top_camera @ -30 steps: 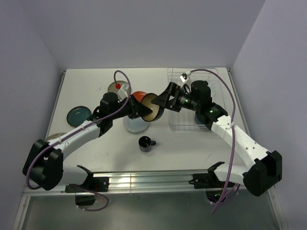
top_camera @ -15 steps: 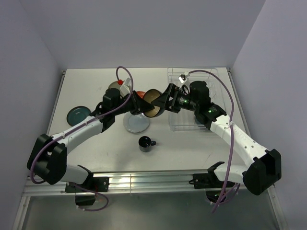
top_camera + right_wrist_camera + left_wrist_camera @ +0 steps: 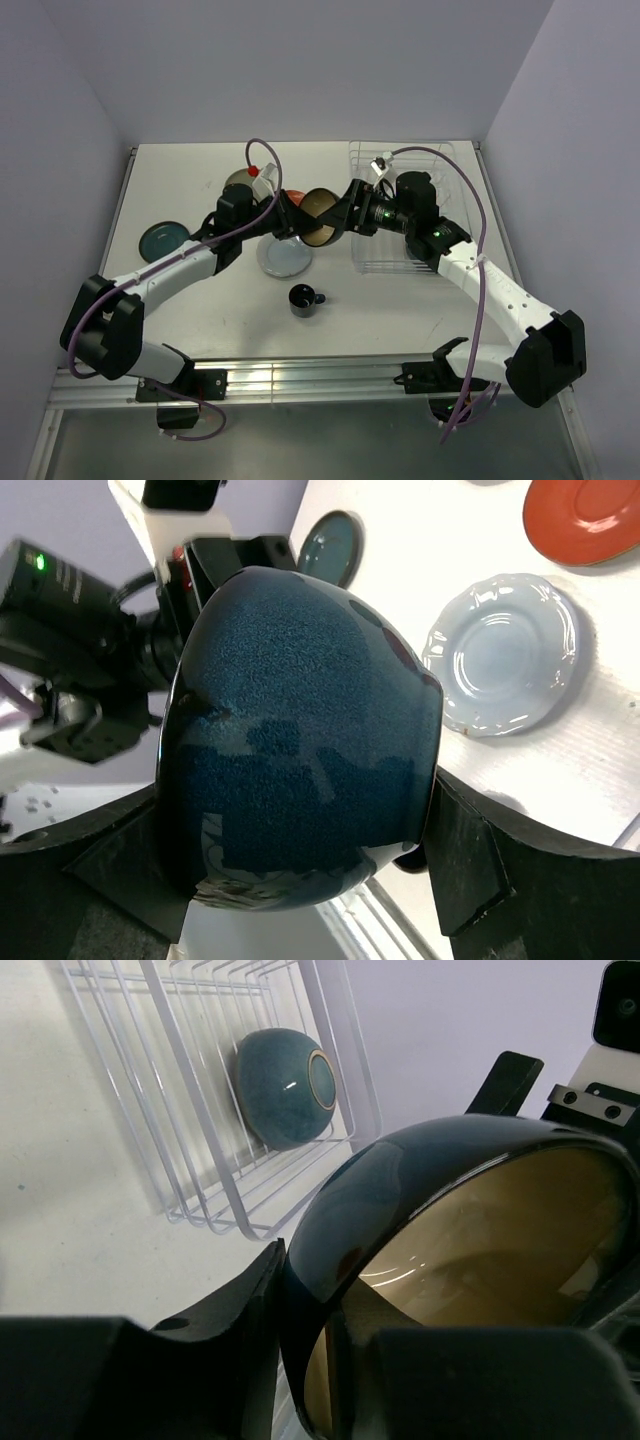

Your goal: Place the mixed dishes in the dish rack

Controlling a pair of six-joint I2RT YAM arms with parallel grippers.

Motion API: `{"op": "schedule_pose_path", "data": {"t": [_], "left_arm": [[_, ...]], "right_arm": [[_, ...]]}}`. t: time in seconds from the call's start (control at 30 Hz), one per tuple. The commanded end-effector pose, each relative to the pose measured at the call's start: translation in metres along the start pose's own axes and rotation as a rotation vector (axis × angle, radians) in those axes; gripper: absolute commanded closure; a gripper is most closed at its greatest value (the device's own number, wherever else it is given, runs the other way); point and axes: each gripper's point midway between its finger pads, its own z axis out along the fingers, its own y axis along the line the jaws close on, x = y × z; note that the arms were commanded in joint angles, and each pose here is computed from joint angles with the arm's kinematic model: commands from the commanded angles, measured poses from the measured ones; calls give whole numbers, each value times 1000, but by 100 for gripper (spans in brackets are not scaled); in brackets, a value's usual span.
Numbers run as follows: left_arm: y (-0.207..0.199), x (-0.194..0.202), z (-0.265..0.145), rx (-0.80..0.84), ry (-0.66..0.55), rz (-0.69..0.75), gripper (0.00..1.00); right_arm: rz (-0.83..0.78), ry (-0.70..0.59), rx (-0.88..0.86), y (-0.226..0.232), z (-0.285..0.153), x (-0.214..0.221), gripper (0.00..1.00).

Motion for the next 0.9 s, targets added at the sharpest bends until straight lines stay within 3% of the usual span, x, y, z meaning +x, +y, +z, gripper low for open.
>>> {"op": "schedule_pose_path", "data": {"t": [0.0,0.13,0.43,0.53,0.57,0.73,0.87], "left_arm": [[-51,-23,0,157,-45,52,72],[-51,-22,0,155,-42,52,58],[-49,-22,0,145,-36,50,48],[-49,-23,-1,139,-41,54,50],[-47,-23,-2,135,-42,52,51],[-41,-24,-2,129,-44,33,84],[-38,-24,-2,123,-42,24,92]], "right_arm": [[-176,-48,-203,52,-14,-15,100],[-195,-61,-195,49,-17,-18,100],[-200,-77,-197,42,-20,-27,100],[-196,-76,-204,41,-21,-28,100],[-195,-80,-204,40,-22,-30,100],[-216,-80,-225,42,-25,-29,100],[-221,-90,-230,40,-28,-32,100]]}}
